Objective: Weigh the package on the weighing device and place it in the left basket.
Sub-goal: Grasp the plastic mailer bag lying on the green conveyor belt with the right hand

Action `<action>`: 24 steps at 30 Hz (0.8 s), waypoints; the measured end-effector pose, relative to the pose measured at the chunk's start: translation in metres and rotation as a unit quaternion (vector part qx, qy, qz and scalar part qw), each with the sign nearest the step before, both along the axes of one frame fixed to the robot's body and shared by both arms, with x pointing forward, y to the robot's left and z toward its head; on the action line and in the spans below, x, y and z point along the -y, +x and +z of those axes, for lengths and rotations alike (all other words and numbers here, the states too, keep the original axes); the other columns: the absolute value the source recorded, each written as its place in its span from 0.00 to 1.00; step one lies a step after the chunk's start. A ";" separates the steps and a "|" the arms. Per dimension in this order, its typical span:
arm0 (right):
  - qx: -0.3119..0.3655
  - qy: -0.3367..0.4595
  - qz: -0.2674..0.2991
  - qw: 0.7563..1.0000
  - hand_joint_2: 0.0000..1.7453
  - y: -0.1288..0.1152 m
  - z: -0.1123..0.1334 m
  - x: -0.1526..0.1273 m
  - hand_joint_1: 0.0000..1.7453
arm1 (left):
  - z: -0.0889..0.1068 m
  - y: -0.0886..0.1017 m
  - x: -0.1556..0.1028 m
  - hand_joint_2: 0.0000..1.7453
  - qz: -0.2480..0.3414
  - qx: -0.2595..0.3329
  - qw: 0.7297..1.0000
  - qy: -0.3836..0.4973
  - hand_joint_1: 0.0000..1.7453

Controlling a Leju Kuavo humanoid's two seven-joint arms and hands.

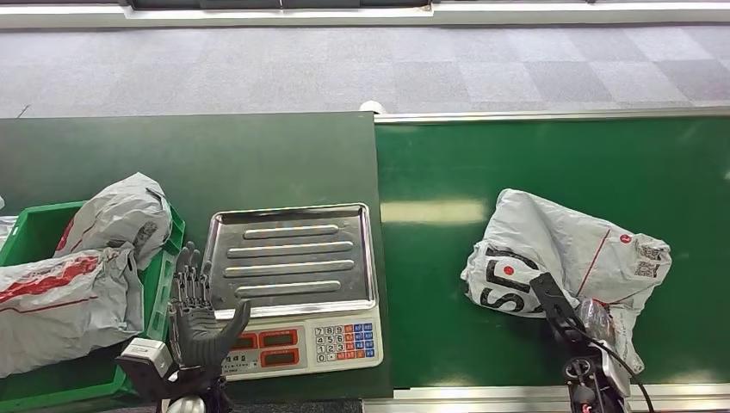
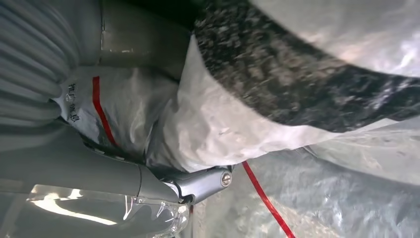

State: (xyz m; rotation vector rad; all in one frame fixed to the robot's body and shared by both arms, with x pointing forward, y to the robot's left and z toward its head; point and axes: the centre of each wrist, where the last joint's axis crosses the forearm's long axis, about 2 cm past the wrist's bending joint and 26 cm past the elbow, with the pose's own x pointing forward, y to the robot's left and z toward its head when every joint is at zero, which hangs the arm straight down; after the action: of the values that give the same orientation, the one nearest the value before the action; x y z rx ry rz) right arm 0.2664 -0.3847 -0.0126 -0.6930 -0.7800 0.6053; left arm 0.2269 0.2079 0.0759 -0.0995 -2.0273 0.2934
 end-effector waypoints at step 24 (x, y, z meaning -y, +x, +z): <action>0.623 -0.011 -0.202 0.755 1.00 -0.063 0.084 -0.001 0.96 | -0.009 -0.016 -0.004 1.00 -0.001 -0.016 1.000 0.002 0.00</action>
State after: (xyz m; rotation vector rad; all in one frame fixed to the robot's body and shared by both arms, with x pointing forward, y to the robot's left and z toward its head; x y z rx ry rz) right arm 0.2030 -0.3835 0.0716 -1.2550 -1.7848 -0.3727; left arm 0.2107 0.2123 0.0673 -0.0936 -1.9962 0.2874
